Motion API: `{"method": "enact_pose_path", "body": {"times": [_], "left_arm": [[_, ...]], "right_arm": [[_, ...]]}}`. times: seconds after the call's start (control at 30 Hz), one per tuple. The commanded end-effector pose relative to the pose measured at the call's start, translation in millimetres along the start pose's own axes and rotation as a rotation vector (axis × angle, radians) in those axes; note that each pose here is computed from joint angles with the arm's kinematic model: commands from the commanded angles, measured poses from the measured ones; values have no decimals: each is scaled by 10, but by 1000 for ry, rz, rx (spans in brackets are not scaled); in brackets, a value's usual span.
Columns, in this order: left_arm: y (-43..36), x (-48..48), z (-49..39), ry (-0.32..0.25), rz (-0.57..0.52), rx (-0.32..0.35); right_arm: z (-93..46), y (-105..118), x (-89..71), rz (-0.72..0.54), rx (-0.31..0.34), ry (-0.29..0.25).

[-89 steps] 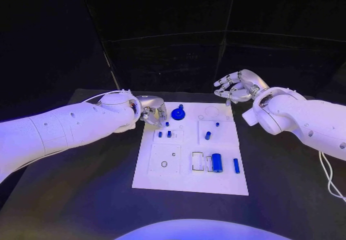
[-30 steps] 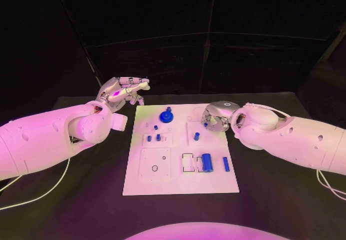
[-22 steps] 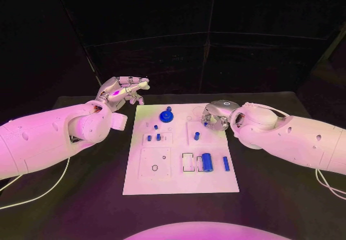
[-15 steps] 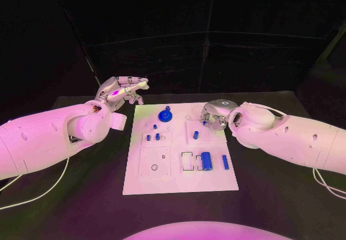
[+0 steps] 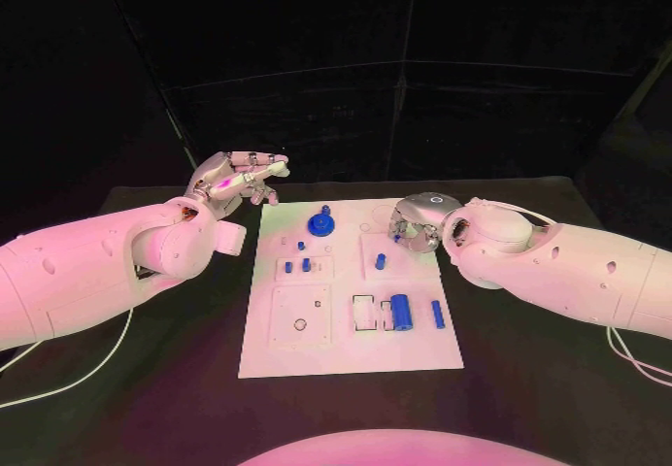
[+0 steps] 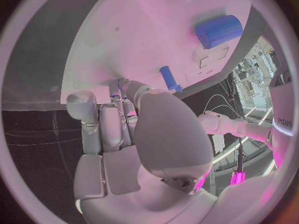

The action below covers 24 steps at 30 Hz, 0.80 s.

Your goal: Assemble the parts on the task board

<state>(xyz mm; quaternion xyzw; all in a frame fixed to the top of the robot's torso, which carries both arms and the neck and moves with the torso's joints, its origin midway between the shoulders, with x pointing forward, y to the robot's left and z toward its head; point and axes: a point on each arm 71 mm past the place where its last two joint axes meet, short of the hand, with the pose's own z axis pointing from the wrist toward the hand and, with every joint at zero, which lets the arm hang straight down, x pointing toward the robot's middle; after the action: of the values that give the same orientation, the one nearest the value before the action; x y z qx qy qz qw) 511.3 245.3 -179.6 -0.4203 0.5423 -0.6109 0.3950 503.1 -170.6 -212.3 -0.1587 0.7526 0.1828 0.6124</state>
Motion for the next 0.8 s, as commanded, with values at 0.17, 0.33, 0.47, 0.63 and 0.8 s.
{"method": "enact_pose_path", "body": {"times": [0.17,0.33,0.47,0.63,0.8], "left_arm": [[0,-15,-8,-7,11,3],[7,-21,-12,-10,12,2],[12,-25,-14,-11,13,1],[13,-35,-15,-14,14,1],[13,-49,-16,-18,16,2]], "right_arm": [[-52,-26,1,-2,10,-32],[-85,-1,-44,12,-4,-86],[-132,9,-77,22,-10,-118],[-207,18,-119,34,-17,-155],[-304,43,-168,47,-27,-180]]}}
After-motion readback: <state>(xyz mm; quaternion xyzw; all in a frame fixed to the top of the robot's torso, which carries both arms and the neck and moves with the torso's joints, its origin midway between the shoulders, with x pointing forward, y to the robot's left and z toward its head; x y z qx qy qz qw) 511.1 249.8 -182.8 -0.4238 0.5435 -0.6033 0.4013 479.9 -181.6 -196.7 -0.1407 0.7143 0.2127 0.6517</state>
